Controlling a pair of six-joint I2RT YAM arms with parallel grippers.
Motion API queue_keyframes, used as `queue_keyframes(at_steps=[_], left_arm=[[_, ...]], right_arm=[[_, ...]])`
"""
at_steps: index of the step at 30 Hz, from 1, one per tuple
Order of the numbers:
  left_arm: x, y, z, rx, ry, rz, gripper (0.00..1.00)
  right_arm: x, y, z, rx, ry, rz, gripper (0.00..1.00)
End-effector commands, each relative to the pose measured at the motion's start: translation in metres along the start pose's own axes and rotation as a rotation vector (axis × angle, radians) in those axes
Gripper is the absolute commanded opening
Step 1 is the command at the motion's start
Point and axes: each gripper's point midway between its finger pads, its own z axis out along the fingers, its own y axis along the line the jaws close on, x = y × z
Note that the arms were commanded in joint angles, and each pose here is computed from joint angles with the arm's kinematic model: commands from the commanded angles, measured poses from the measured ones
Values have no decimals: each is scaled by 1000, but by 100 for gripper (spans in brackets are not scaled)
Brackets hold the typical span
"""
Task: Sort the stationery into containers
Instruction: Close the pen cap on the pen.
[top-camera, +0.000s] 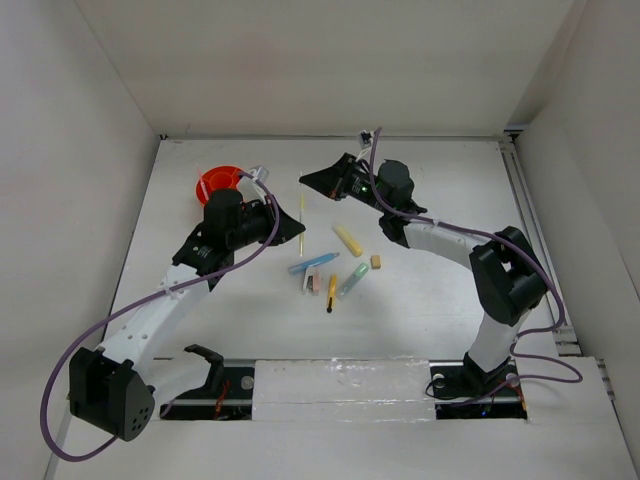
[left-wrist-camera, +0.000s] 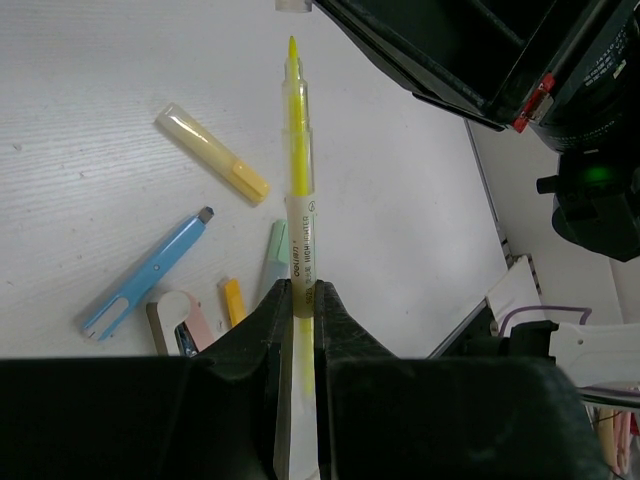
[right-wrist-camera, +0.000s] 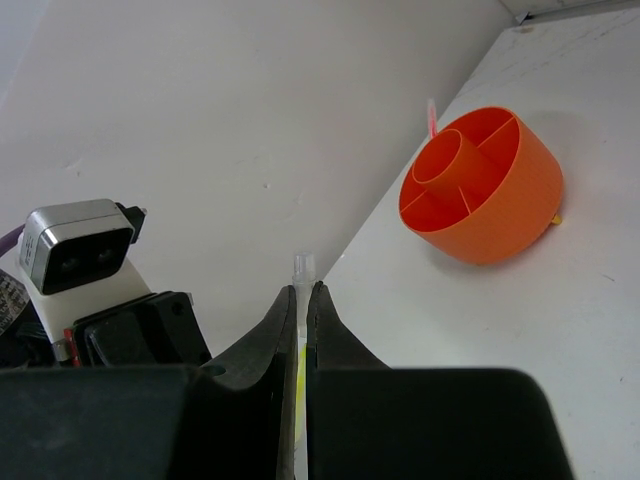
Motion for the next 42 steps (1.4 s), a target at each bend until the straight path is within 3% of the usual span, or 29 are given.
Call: queue_keyframes(at_steps=[1, 42], left_arm=[[-13, -9, -3, 34, -51, 35, 0], [-16, -6, -8, 10, -79, 28, 0]], right_arm=[[-14, 31, -2, -84, -35, -43, 0], [11, 37, -5, -98, 12, 3, 0]])
